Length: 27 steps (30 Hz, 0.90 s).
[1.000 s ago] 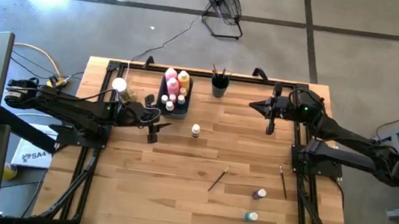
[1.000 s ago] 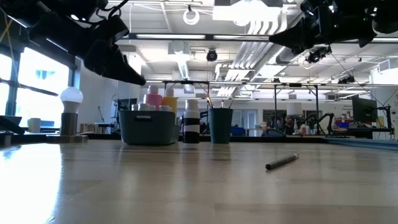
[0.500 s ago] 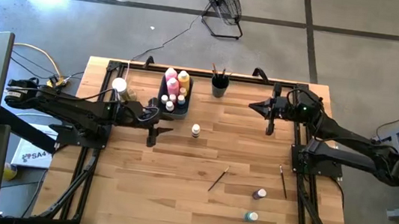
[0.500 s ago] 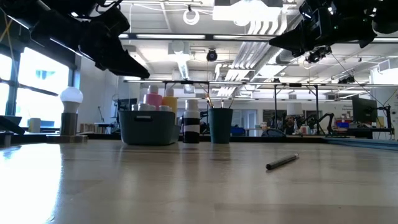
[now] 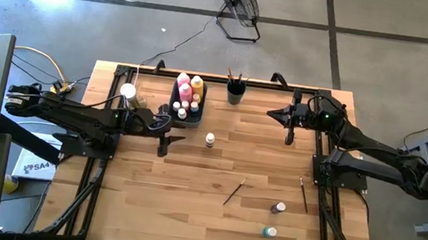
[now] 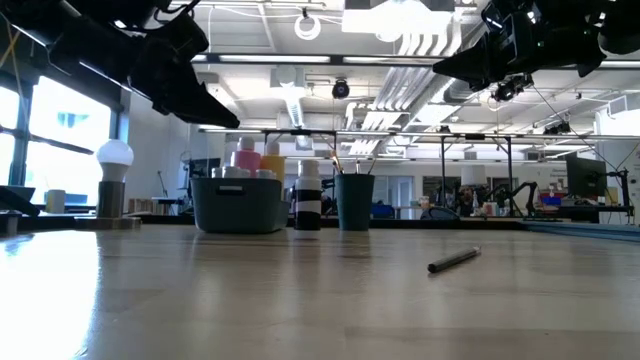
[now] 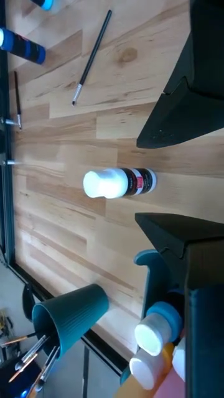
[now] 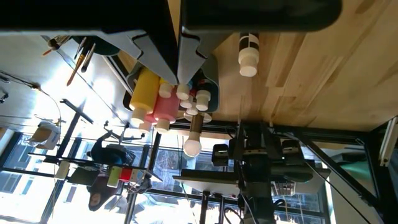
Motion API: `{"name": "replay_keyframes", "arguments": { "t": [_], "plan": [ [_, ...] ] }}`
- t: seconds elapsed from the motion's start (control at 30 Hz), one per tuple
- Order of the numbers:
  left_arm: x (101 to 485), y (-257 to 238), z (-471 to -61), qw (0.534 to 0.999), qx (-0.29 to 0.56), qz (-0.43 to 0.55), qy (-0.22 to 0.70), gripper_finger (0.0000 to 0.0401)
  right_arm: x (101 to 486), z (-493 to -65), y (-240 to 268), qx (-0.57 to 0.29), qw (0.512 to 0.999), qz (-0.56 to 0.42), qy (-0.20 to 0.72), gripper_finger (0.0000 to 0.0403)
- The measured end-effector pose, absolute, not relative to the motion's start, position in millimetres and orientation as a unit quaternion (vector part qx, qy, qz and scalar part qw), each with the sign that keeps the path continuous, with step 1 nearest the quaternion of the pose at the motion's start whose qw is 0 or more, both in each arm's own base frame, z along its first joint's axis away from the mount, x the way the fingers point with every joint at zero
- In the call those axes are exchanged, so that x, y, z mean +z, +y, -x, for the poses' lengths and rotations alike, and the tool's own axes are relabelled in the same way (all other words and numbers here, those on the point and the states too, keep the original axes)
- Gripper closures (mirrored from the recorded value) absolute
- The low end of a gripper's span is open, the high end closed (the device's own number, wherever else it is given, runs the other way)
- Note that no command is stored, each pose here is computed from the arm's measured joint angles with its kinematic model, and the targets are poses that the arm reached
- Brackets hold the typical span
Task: Pick & Place Paint Supplies
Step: Put the small white paint bottle into the green bin
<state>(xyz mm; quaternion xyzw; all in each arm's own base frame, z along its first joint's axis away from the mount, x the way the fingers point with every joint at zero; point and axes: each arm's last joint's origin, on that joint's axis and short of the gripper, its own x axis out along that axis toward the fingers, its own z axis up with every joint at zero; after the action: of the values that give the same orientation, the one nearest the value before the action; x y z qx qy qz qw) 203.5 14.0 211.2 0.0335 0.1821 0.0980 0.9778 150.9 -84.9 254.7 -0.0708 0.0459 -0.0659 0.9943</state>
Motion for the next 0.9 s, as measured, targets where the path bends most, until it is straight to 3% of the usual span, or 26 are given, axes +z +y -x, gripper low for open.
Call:
{"name": "replay_keyframes", "arguments": {
  "t": [0.47, 0.9],
  "plan": [
    [211.0, 13.3, -203.5, 0.979, 0.093, -0.003, 0.180, 0.0226, 254.8, -150.9, -84.9, -0.066, 0.994, 0.071, 0.045, 0.0401],
    [213.0, 14.8, -204.0, 0.978, 0.110, -0.035, 0.173, 0.0226, 254.8, -150.9, -84.9, -0.066, 0.994, 0.071, 0.045, 0.0401]
  ]
}}
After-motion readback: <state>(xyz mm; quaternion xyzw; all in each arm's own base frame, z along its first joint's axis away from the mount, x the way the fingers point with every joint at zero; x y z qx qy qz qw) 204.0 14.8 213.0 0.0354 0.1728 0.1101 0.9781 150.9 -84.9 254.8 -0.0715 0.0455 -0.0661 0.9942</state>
